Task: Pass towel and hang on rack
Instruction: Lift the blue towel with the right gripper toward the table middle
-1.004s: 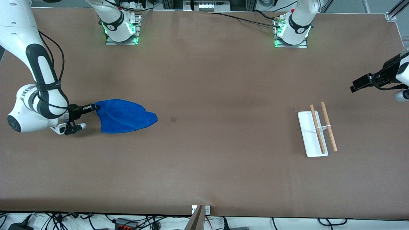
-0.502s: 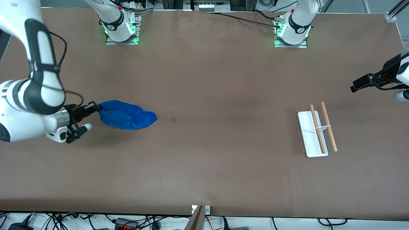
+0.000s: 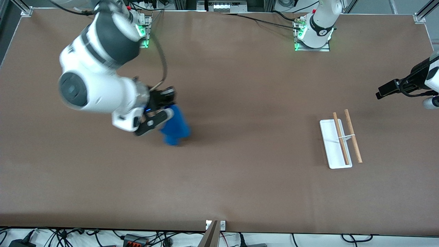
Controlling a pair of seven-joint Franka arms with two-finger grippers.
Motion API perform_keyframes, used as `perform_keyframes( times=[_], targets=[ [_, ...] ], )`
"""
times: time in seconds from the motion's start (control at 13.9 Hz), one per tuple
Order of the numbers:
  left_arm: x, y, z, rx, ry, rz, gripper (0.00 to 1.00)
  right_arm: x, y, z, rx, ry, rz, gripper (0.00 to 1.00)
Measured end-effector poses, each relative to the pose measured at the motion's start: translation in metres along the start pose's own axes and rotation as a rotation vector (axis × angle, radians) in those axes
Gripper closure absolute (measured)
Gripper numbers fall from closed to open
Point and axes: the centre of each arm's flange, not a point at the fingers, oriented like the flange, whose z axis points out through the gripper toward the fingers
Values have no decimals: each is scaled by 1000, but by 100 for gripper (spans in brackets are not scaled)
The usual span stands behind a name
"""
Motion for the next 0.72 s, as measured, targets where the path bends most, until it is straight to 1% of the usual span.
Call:
perform_keyframes(
  times=[0.14, 0.29, 0.36, 0.5, 0.57, 0.72],
  targets=[
    [0, 0, 0, 0, 0, 0, 0, 8, -52, 5, 61, 111, 45, 98],
    [0, -1, 2, 2, -12, -1, 0, 8, -103, 6, 140, 197, 99, 98],
    [1, -2, 5, -3, -22, -2, 0, 6, -123, 6, 173, 223, 115, 98],
    [6, -7, 16, -47, -53, 15, 0, 2, -151, 8, 215, 255, 140, 98],
    [9, -10, 25, -71, -82, 34, 0, 1, -163, 10, 232, 270, 156, 98],
    [13, -8, 55, -113, -178, 98, 0, -3, -193, 18, 273, 311, 183, 98]
  ],
)
